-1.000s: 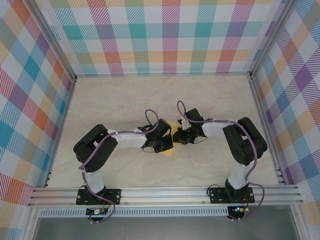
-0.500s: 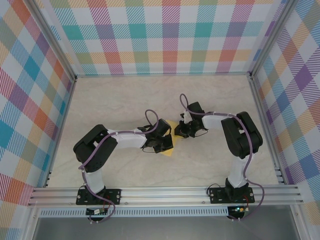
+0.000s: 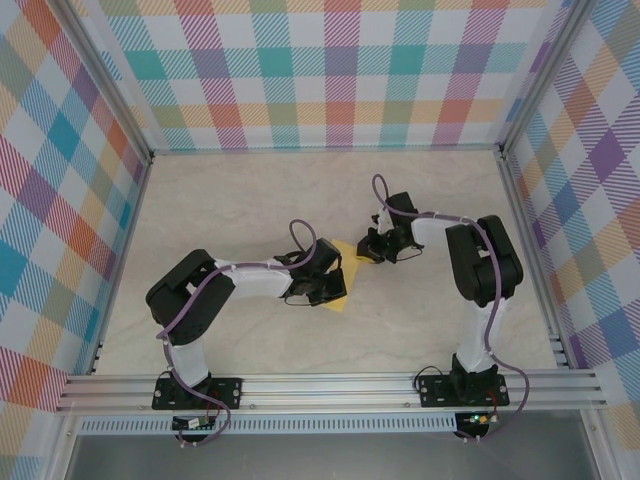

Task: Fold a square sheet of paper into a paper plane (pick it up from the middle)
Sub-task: First fold in half a square sheet of paper at the center of the table.

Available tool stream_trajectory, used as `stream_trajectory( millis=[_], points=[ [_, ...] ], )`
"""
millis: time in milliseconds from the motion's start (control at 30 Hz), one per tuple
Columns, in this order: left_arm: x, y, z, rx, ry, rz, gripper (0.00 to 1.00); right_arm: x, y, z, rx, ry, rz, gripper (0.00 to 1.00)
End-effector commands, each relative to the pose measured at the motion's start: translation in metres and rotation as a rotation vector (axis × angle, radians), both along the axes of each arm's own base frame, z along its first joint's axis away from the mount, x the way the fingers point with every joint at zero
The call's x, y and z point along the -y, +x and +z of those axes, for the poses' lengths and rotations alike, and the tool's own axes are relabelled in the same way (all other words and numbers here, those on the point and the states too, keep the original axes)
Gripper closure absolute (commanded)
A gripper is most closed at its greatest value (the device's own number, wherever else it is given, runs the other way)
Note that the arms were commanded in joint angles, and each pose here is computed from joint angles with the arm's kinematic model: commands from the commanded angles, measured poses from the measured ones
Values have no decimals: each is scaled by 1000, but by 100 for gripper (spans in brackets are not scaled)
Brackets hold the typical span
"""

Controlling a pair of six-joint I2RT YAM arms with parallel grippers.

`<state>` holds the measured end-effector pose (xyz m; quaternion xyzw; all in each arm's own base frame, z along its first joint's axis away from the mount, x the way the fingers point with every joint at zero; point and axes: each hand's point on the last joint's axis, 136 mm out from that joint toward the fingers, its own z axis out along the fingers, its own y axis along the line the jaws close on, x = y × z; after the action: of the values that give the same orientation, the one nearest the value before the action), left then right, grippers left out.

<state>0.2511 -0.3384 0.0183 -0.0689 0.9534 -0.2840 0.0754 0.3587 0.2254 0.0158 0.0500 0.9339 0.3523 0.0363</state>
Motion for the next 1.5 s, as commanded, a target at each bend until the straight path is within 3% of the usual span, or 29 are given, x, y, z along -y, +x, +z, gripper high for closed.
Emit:
stream_trajectory(
  millis=[0, 200, 400, 667, 1167, 1333, 1467],
  points=[
    [-43, -48, -47, -176, 192, -27, 97, 43, 52, -11, 113, -172, -147, 91],
    [-41, -46, -44, -168, 182, -27, 97, 47, 68, 35, 223, -191, -163, 91],
    [-34, -39, -37, -136, 160, -28, 97, 22, 26, 52, 197, -42, -81, 90],
    [-29, -34, -33, -120, 146, -34, 97, -22, -32, 33, 74, 55, 56, 90],
    [-10, -15, -1, -16, 76, -67, 96, -16, -21, -9, 38, -76, 103, 91],
    [7, 13, 43, 108, -46, -103, 86, -20, -22, -15, 51, -73, 179, 91],
    [13, 27, 46, 154, -104, -105, 83, -27, -22, -15, 44, -39, 213, 91]
  ],
)
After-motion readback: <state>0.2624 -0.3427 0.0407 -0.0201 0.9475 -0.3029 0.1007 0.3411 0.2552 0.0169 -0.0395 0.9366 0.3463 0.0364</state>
